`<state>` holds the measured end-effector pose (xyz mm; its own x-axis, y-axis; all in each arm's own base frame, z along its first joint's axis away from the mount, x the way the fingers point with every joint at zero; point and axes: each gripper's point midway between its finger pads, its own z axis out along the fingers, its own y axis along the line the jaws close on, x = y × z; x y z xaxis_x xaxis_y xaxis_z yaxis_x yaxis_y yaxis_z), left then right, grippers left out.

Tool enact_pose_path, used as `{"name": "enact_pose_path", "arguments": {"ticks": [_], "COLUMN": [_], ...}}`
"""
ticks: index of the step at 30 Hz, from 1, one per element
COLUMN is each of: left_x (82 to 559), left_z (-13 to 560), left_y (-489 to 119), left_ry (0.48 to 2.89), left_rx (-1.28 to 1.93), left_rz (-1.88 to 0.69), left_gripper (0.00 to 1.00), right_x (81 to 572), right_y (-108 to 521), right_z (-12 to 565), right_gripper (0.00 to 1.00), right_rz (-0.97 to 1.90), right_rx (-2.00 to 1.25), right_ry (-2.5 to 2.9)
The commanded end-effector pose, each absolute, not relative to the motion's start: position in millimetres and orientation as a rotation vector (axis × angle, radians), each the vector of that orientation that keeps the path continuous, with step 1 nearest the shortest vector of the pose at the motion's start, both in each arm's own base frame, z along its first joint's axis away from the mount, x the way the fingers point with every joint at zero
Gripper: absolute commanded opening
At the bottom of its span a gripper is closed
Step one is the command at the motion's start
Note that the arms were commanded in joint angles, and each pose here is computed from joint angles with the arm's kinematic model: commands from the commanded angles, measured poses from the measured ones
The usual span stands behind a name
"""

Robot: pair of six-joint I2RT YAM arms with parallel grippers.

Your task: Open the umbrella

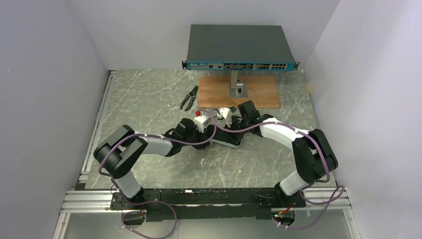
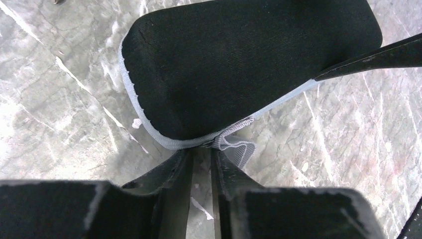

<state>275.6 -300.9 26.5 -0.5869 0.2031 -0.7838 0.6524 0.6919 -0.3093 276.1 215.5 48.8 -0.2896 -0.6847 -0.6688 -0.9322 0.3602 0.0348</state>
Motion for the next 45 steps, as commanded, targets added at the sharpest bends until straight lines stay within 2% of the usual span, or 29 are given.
{"name": "enact_pose_path", "arguments": {"ticks": [1,5,6,21,28,36,45], "left_x": [294.5,296.8,298.3,314.3,309.3,305.1,310.5], "left_z": [45.2,46.7,46.5,46.3,63.5,54.5,45.6], "left_y": [-309.3,-298.7,-295.7,-259.9,-272.2,-272.3,-263.3], "left_ry": [2.082,2.083,2.088,2.090,1.932,1.929,2.021], "left_rx": [0.593,0.575,0.571,0.553,0.798,0.879,0.785], "left_rz": [-0.763,-0.752,-0.740,-0.676,-0.700,-0.697,-0.718], "left_gripper": [0.20,0.02,0.00,0.00,0.00,0.00,0.00], "right_x": [210.0,209.8,209.9,207.0,215.2,218.7,230.7], "right_y": [192.2,185.1,183.5,168.5,169.6,174.9,182.2], "right_z": [9.2,4.4,3.1,-5.1,-0.9,-1.8,-3.1], "right_gripper": [0.36,0.36,0.36,0.34,0.34,0.36,0.39], "right_rz": [0.690,0.647,0.635,0.567,0.549,0.546,0.429], "right_rx": [-1.470,-1.502,-1.514,-1.685,-1.893,-2.174,-2.354], "right_ry": [2.330,2.331,2.328,2.259,2.081,1.854,1.600]}}
